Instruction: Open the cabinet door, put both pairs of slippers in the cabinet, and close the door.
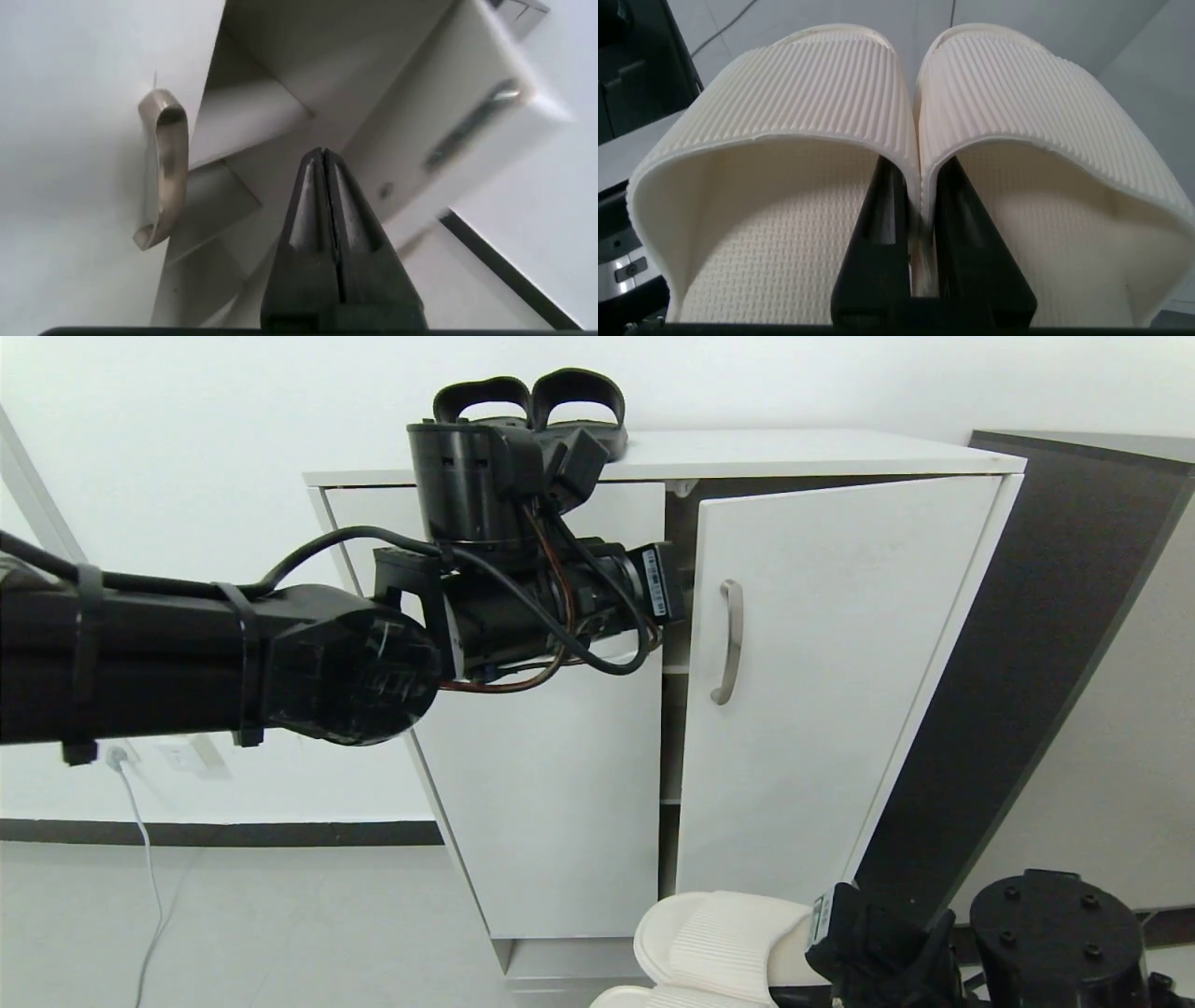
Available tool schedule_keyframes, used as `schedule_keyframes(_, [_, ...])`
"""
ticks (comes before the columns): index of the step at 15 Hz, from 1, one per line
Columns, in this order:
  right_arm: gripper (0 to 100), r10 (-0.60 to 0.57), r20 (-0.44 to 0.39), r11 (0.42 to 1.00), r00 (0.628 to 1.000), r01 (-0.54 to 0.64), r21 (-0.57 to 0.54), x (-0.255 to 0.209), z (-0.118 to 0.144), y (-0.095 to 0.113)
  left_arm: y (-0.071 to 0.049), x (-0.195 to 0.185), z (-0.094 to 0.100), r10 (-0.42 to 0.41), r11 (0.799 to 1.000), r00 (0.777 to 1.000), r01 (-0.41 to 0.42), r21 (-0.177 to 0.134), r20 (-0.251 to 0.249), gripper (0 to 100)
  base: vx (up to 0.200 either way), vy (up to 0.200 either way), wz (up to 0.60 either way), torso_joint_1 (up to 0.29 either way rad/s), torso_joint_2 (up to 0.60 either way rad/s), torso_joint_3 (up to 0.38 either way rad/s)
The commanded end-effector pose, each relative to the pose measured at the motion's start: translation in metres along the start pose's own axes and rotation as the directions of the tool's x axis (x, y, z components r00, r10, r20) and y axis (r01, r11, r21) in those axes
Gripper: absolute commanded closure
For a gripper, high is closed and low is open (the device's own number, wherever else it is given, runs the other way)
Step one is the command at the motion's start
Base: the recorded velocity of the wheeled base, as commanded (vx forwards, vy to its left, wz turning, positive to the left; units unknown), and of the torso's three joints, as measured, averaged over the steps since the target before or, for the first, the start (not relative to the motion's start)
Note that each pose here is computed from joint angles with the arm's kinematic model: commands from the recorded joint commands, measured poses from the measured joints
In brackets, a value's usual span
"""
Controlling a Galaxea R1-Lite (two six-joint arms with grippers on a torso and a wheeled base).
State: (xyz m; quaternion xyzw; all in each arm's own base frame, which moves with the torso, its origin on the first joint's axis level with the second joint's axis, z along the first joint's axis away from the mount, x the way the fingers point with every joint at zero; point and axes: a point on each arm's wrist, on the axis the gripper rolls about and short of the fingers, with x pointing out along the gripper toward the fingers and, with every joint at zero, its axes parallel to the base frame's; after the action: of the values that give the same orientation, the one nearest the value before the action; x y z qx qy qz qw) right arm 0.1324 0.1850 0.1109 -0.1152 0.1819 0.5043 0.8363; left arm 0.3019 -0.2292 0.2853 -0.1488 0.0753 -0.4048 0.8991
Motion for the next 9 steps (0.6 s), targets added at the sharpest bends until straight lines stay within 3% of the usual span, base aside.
schedule_keyframes(1, [100, 0.005, -0.01, 1.0, 1.0, -0.005, -0.003, 0.001, -0.002, 0.001, 0.004, 0.007, -0.006, 0.005, 1.0, 1.0, -0.005, -0.021, -0.013, 100, 0.0, 0.0, 0.0, 0.0, 0.0, 0.0])
schedule_keyframes(5, [100, 0.018, -0.017, 1.0, 1.0, -0.018, -0.008, 0.0, -0.004, 0.004, 0.001, 0.007, -0.008, -0.007, 0.999, 1.0, 0.007, -0.041, -0.002, 100, -0.2, 0.0, 0.0, 0.001, 0.0, 0.001])
schedule_keyframes(7, [100, 0.017, -0.011, 1.0, 1.0, -0.017, -0.009, -0.002, -0.004, 0.004, -0.023, 0.008, -0.019, -0.068, 0.997, 0.997, 0.066, -0.041, -0.033, 100, -0.2, 0.0, 0.0, 0.005, 0.0, 0.002])
schedule_keyframes(9, [100, 0.022, -0.014, 1.0, 1.0, -0.022, -0.009, -0.002, -0.004, 0.005, -0.054, 0.007, -0.032, -0.164, 0.986, 0.986, 0.163, -0.031, -0.035, 100, -0.2, 0.0, 0.0, 0.005, 0.0, 0.002])
